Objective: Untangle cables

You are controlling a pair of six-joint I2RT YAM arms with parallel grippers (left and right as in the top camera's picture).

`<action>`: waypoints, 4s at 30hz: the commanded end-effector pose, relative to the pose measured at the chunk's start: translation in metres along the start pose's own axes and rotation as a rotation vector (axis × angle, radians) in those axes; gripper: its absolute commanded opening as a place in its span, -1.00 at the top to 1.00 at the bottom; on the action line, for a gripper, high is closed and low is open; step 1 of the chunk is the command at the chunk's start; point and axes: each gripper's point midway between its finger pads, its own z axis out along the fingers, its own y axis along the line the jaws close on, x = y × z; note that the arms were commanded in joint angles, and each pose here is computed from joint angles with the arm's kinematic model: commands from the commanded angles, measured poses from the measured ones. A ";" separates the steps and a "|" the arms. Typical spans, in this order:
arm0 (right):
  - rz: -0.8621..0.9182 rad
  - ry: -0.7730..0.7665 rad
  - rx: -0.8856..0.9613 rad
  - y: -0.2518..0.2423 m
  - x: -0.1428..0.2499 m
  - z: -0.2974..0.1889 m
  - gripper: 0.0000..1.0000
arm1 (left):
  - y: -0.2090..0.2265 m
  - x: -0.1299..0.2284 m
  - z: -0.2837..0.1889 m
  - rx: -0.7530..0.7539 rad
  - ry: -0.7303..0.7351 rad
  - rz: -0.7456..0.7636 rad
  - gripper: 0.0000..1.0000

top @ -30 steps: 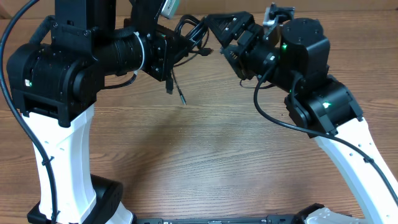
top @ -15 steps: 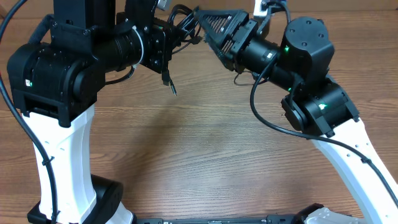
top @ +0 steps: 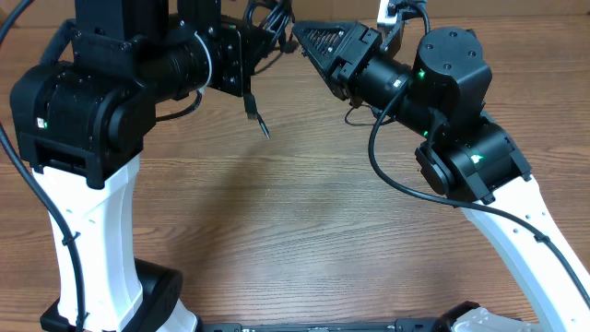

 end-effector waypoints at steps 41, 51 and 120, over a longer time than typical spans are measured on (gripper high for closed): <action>-0.340 -0.203 0.232 -0.054 -0.053 0.012 0.92 | -0.042 0.012 -0.050 0.079 -0.040 0.045 0.92; -0.584 -0.135 0.140 -0.017 -0.066 -0.050 0.19 | -0.008 0.002 -0.083 -0.117 -0.139 0.053 0.91; -0.968 0.891 0.857 -0.392 0.080 0.008 -0.85 | 0.004 -0.005 -0.131 -0.425 -0.286 0.115 -1.00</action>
